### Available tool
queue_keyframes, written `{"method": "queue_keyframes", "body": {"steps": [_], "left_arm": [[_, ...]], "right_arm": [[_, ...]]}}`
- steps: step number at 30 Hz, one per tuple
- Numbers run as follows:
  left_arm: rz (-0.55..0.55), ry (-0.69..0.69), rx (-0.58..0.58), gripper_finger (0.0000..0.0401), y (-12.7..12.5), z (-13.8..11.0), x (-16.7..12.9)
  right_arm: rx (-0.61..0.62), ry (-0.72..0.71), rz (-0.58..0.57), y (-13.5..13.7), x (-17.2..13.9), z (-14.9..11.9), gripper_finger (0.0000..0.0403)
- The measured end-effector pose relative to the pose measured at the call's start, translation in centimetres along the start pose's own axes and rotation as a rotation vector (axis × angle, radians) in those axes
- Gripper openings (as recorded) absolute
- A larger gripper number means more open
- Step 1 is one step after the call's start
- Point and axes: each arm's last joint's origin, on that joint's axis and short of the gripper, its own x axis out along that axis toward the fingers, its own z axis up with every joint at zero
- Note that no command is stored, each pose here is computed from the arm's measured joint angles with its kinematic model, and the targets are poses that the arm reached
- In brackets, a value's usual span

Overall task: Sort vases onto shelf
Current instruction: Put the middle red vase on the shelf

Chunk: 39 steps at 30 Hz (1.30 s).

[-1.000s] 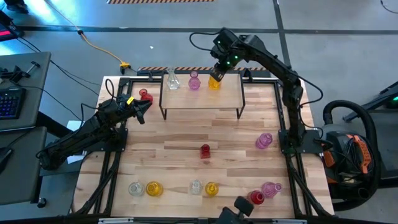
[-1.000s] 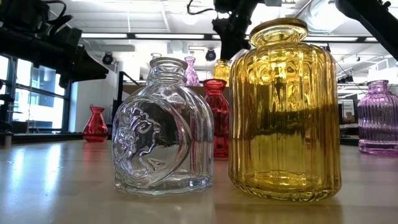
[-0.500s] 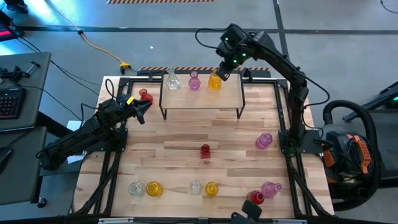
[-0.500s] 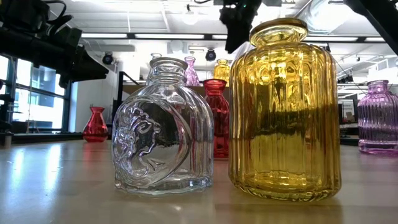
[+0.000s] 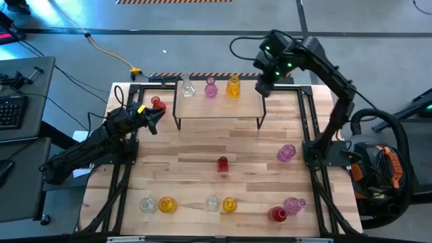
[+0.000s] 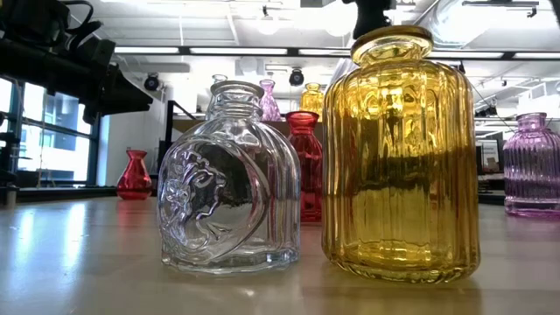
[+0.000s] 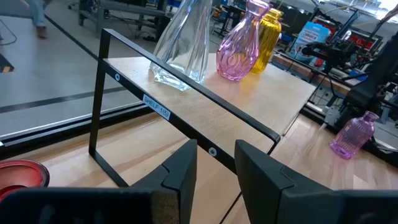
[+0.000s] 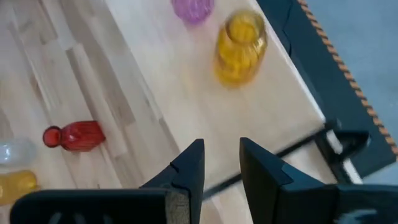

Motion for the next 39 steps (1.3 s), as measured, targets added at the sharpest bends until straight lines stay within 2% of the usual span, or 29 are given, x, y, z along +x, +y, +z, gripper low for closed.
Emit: {"method": "queue_keyframes", "body": {"steps": [5,11,15,19,22,27,31,34,39], "left_arm": [[0.000,0.000,0.000,0.0101,0.0,0.0,0.0],[0.000,0.000,0.000,0.0101,0.0,0.0,0.0],[0.000,0.000,0.000,0.0101,0.0,0.0,0.0],[0.000,0.000,0.000,0.0101,0.0,0.0,0.0],[0.000,0.000,0.000,0.0101,0.0,0.0,0.0],[0.000,0.000,0.000,0.0101,0.0,0.0,0.0],[0.000,0.000,0.000,0.0101,0.0,0.0,0.0],[0.000,0.000,0.000,0.0101,0.0,0.0,0.0],[0.000,0.000,0.000,0.0101,0.0,0.0,0.0]], "right_arm": [[0.043,0.002,-0.022,0.4,-0.9,-3.2,0.0083],[0.142,-0.159,-0.016,0.8,-1.7,-8.6,0.0083],[0.210,-0.243,0.043,1.4,-1.1,-12.3,0.0083],[0.198,-0.312,0.097,1.9,-0.1,-15.6,0.0083],[0.120,-0.391,0.133,2.2,0.9,-17.8,0.0083],[0.040,-0.600,0.192,2.5,2.6,-20.7,0.0083],[0.063,-0.733,0.219,2.4,3.5,-22.9,0.0083],[0.099,-0.766,0.240,2.3,4.1,-24.1,0.0083],[0.168,-0.726,0.327,2.5,5.1,-25.0,0.0083]]}}
